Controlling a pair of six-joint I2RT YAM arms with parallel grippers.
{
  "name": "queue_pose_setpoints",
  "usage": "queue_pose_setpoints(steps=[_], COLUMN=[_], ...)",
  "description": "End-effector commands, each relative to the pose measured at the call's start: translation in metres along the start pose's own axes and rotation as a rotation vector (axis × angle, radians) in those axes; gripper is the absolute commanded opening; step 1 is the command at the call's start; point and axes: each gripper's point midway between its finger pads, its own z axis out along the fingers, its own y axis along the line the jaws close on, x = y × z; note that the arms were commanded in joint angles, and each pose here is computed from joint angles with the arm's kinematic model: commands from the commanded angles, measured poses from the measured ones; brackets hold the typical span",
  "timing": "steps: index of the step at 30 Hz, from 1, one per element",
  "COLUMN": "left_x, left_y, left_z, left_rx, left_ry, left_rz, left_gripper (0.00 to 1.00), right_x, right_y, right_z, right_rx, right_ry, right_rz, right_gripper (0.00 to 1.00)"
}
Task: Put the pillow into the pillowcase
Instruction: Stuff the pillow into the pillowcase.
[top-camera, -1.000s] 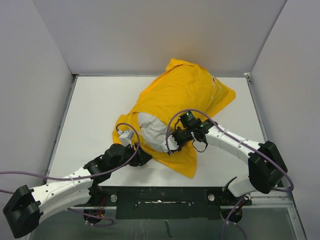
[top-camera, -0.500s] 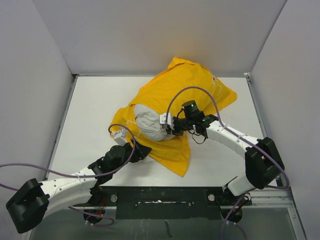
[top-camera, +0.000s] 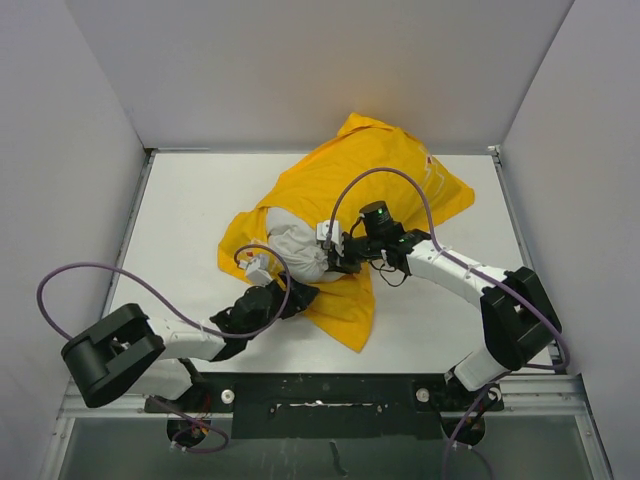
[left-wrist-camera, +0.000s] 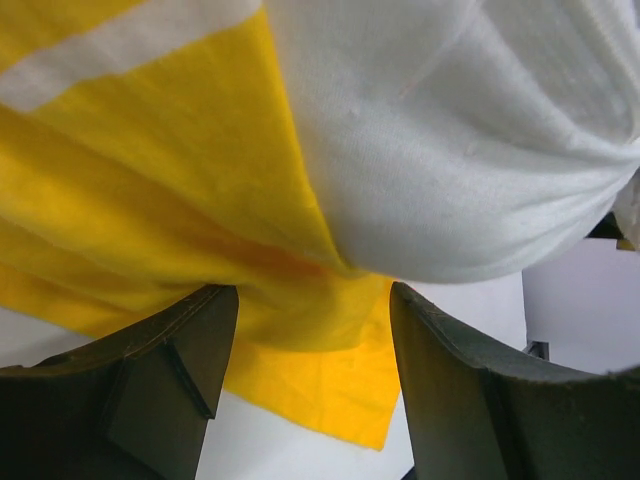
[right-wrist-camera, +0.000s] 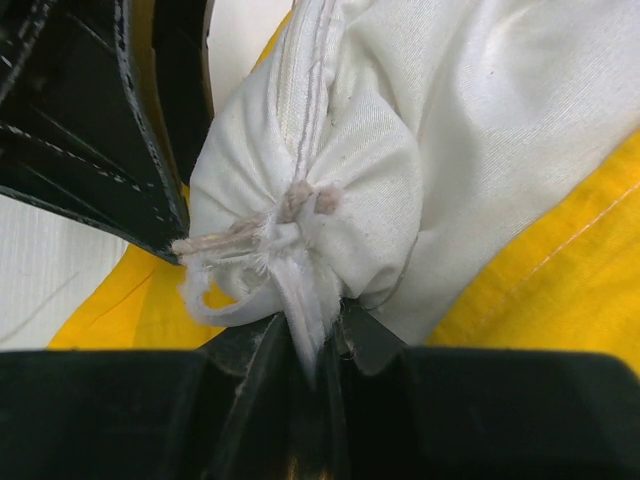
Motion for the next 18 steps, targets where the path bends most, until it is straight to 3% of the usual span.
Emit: queue_pose_setpoints(steps=[1,9,13,18], left_x=[-0.033,-0.031,-0.026,-0.030], left_y=[-0.048,-0.041,-0.018,-0.003], left_z=[0.015,0.029,0.034,0.032], left_rx=[0.147,0.068,-0.087,-0.139], left_ry=[-0.149,-0.151,-0.137,-0.170], left_rz=[-0.067,-0.114,-0.157,-0.153], left_gripper=[0.61,0.56,0.44,0.25], right_x=[-0.021,-0.017,-0.015,-0.013], right_y=[-0.004,-0.003,-0.002,-0.001], right_z=[0.003,0.006,0.007,0.009], right_rx=[0.001,-0.009,-0.013,-0.017], right_ry=[-0.064,-0.058,-0.055,-0.051], right_rz=[-0.019,-0.011,-0.008,-0.005], right_gripper=[0.00,0.00,0.00,0.00])
